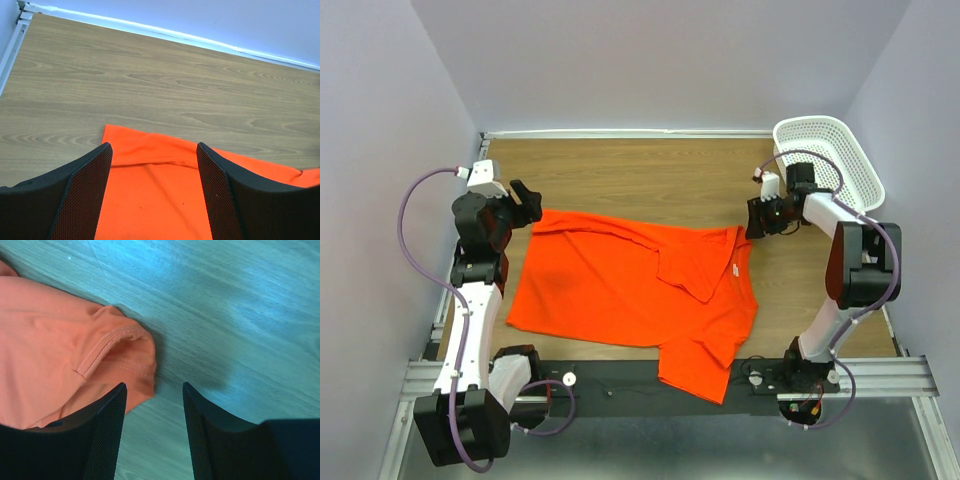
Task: Fold and stack the t-shirts
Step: Fold the tshirt
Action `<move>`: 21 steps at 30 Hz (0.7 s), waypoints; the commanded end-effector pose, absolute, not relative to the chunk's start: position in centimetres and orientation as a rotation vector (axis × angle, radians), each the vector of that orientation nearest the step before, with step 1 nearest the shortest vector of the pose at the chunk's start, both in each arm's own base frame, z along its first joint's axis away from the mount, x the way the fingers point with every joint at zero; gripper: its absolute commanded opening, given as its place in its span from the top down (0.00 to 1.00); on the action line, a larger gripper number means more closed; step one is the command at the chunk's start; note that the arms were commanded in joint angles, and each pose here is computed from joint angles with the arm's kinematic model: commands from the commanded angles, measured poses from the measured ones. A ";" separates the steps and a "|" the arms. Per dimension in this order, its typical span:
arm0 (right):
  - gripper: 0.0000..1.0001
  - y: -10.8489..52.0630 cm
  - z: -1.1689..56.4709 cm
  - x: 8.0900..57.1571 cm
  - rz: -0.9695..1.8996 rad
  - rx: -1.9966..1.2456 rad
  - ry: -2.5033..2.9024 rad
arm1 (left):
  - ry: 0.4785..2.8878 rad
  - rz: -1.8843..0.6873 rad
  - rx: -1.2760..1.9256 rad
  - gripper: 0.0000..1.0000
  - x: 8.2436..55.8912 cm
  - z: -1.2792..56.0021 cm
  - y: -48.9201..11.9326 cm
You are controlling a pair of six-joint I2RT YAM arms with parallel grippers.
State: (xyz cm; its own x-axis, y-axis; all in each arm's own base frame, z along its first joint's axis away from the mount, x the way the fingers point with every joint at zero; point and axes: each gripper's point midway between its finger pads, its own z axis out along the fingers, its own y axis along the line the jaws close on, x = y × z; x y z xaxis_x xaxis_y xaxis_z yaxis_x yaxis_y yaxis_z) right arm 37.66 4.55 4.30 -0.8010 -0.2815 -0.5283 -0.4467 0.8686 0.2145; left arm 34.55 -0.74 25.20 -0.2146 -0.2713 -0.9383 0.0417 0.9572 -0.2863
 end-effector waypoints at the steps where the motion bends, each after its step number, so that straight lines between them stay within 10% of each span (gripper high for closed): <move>1: 0.44 4.6 3.2 38.1 0.467 -0.524 2.560 | 1.796 -0.310 -0.183 0.24 34.9 23.9 -1.0; 21: 0.51 6.7 1.2 37.8 0.738 -0.521 2.559 | 2.200 -0.391 -0.715 0.23 36.8 8.6 2.5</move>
